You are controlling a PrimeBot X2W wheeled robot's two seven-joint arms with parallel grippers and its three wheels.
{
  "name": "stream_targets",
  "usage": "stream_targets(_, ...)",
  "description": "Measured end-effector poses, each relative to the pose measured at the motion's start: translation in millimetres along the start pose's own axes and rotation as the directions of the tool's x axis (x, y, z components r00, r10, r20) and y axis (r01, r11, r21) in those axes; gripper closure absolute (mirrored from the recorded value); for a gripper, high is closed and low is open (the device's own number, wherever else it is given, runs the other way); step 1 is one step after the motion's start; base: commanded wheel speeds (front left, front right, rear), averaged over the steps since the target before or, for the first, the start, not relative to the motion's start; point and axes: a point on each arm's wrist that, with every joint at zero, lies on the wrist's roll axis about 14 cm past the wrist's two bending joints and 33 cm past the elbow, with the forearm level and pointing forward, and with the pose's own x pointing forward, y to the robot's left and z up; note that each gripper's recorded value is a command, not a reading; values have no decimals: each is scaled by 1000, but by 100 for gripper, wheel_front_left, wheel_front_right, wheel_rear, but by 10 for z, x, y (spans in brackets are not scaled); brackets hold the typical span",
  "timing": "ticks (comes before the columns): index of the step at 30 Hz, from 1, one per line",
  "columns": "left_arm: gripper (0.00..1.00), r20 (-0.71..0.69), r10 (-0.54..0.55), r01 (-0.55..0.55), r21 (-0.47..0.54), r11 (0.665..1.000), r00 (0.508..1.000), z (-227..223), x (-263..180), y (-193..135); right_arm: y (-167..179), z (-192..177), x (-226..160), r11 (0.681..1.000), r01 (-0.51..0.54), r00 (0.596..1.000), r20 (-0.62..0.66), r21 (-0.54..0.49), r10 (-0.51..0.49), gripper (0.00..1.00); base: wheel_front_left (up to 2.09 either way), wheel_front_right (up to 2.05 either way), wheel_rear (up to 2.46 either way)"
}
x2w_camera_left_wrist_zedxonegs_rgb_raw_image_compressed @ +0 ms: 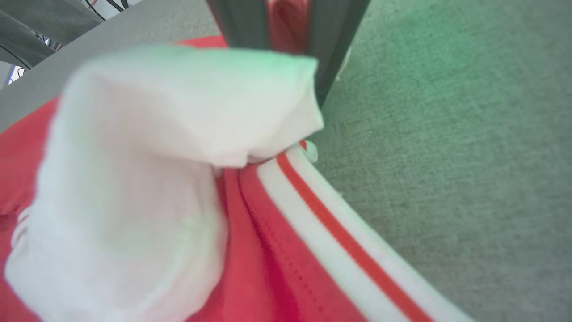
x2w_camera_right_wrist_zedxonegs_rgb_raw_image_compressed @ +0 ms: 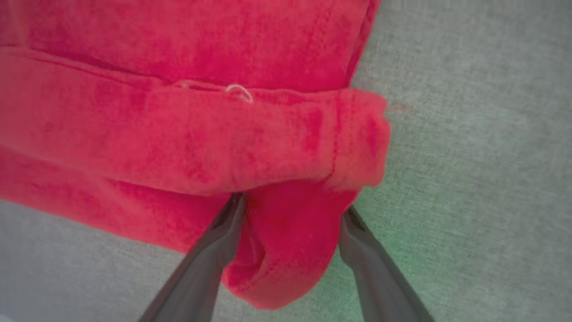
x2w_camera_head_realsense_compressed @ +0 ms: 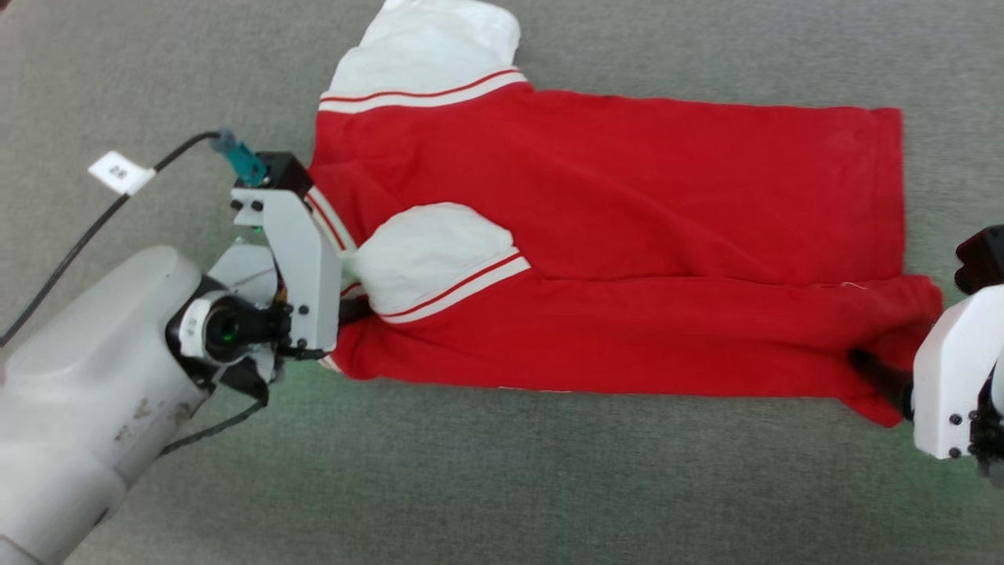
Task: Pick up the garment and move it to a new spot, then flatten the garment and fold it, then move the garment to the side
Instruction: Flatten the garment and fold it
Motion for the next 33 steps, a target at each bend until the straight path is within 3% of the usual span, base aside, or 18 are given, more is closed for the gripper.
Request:
stream_targets(2,84,8,-4,4,-7,1000,1000,15,13,9,0,-7,65,1000,-1,1000,-23,-10,1,0,0,0,0)
stream_targets(3,84,7,-4,4,-12,1000,1000,10,20,21,9,-13,91,1000,-6,999,-35,-17,5,6,0,0,0)
stream_targets(4,84,7,-3,3,-16,1000,1000,8,22,34,18,-1,110,1000,-12,999,-39,-18,11,64,0,0,0)
stream_targets(5,84,9,-2,2,-18,1000,1000,10,21,48,18,1,125,1000,-13,999,-42,-19,12,100,0,0,0)
stream_targets(13,90,26,-2,3,-27,1000,1000,14,-38,55,13,18,78,1000,-11,999,-44,-26,10,100,0,0,0)
stream_targets(27,86,25,37,-37,-33,999,999,-185,-418,111,87,-10,-291,999,-14,1000,-20,-37,13,100,0,0,0)
stream_targets(33,89,32,51,-50,-33,998,998,-259,-617,101,170,-17,-479,998,-22,1000,-9,-67,21,100,0,0,0)
